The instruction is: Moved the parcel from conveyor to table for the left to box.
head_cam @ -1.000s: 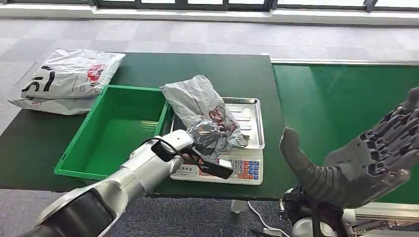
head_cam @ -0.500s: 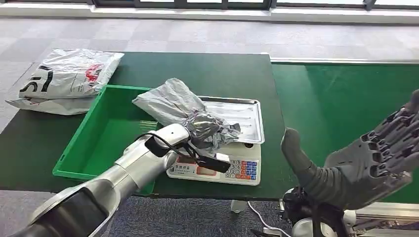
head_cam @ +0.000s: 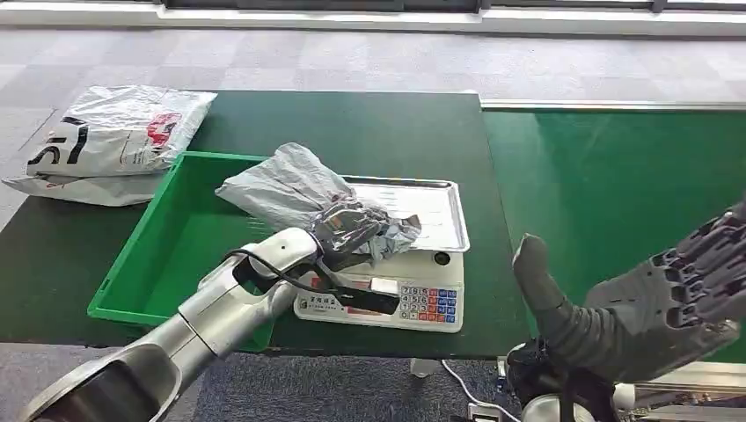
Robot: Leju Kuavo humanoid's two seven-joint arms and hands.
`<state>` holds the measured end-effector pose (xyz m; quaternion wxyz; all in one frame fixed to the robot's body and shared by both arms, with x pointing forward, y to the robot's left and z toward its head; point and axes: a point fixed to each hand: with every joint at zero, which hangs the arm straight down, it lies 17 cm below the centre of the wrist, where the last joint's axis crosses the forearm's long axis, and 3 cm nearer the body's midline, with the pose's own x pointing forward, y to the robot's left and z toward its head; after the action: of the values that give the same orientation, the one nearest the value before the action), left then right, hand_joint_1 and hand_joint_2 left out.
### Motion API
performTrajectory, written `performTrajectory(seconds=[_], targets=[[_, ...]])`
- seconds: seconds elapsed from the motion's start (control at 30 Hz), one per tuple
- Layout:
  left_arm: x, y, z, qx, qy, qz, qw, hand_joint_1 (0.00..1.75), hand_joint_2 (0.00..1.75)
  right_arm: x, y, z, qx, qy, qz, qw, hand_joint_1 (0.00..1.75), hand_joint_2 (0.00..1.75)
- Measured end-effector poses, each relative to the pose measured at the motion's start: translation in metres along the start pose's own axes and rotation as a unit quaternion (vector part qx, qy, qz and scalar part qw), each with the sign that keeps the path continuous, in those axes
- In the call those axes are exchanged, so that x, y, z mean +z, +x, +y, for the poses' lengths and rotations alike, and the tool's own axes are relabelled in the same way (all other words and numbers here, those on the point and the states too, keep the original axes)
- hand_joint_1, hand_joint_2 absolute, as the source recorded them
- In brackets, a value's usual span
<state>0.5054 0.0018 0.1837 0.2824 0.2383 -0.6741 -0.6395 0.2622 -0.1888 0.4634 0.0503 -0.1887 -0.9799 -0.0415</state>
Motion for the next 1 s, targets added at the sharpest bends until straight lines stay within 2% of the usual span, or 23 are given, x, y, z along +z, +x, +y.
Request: performTrajectory(seconds=[0.4,0.97,1.0], targets=[[0.005,0.001,0.003,-0.001,0.007,-0.002,1.000,1.75,1.75,0.000,0.000,0.000,0.000,0.002,0.000,1.000,0.00,1.75],[0.029,-0.006,-0.028,0.025,0.000,0.022,0.999,1.75,1.75,0.007,-0.013,0.001,-0.015,-0.001,0.018,1.000,0.00,1.75],[0.029,-0.007,-0.031,0.026,-0.003,0.023,0.999,0.14,1.75,0.008,-0.013,0.002,-0.015,0.000,0.019,1.000,0.00,1.75]])
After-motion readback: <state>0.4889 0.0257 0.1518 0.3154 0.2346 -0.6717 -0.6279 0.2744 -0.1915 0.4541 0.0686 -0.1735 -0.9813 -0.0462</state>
